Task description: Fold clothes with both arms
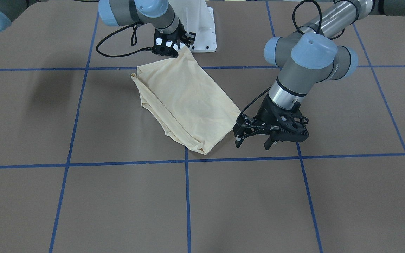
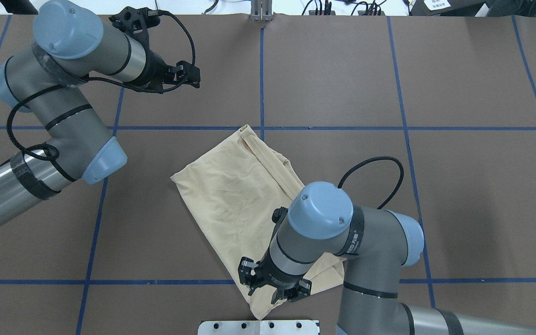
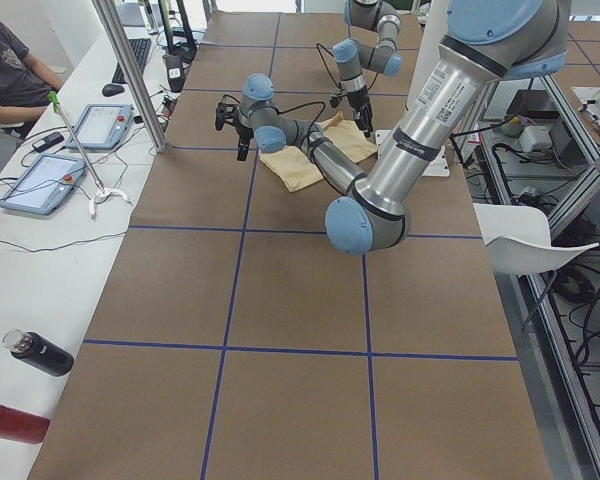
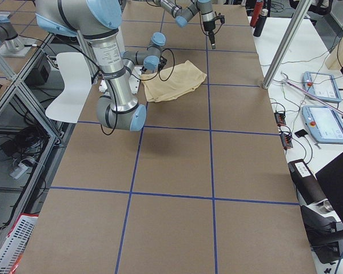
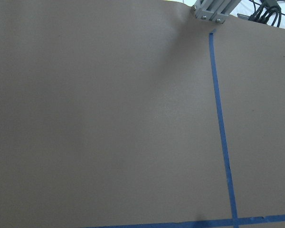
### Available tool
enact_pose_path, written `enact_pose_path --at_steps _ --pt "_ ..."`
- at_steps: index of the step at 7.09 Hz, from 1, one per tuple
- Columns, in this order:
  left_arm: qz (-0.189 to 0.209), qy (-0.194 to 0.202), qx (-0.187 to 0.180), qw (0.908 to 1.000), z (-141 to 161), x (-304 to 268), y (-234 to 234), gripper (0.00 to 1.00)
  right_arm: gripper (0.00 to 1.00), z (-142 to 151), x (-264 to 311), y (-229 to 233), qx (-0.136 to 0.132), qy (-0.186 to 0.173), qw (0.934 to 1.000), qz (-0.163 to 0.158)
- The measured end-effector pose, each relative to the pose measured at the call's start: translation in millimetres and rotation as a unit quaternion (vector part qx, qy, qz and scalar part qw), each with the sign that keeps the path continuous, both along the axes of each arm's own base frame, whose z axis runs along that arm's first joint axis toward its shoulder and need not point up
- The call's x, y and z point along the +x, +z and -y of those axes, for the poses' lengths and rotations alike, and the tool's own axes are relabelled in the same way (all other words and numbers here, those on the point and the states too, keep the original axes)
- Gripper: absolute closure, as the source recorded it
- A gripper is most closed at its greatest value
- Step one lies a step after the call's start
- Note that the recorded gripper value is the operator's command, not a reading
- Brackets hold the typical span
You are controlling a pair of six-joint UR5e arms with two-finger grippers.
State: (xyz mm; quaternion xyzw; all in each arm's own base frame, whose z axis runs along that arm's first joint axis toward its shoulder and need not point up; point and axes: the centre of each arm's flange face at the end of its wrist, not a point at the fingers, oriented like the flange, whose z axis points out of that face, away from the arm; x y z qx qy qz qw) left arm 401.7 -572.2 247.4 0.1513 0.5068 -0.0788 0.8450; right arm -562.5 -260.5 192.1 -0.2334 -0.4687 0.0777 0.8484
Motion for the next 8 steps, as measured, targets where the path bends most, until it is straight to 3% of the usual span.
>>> enact_pose_path --at_steps 2,4,8 --pt "0.01 0.019 -0.011 0.9997 -24.7 16.3 23.9 0.06 0.0 73.3 40.3 -3.3 0.038 0.09 0.9952 0.005" --pt "0.033 0.043 -0.024 0.9982 -62.1 49.7 59.7 0.11 0.0 128.0 77.2 -8.0 0.088 0.16 0.9832 0.013" --pt "0.053 0.078 -0.037 0.9948 -104.7 82.4 90.9 0.23 0.0 151.1 96.2 -8.0 0.104 0.182 0.9777 0.014"
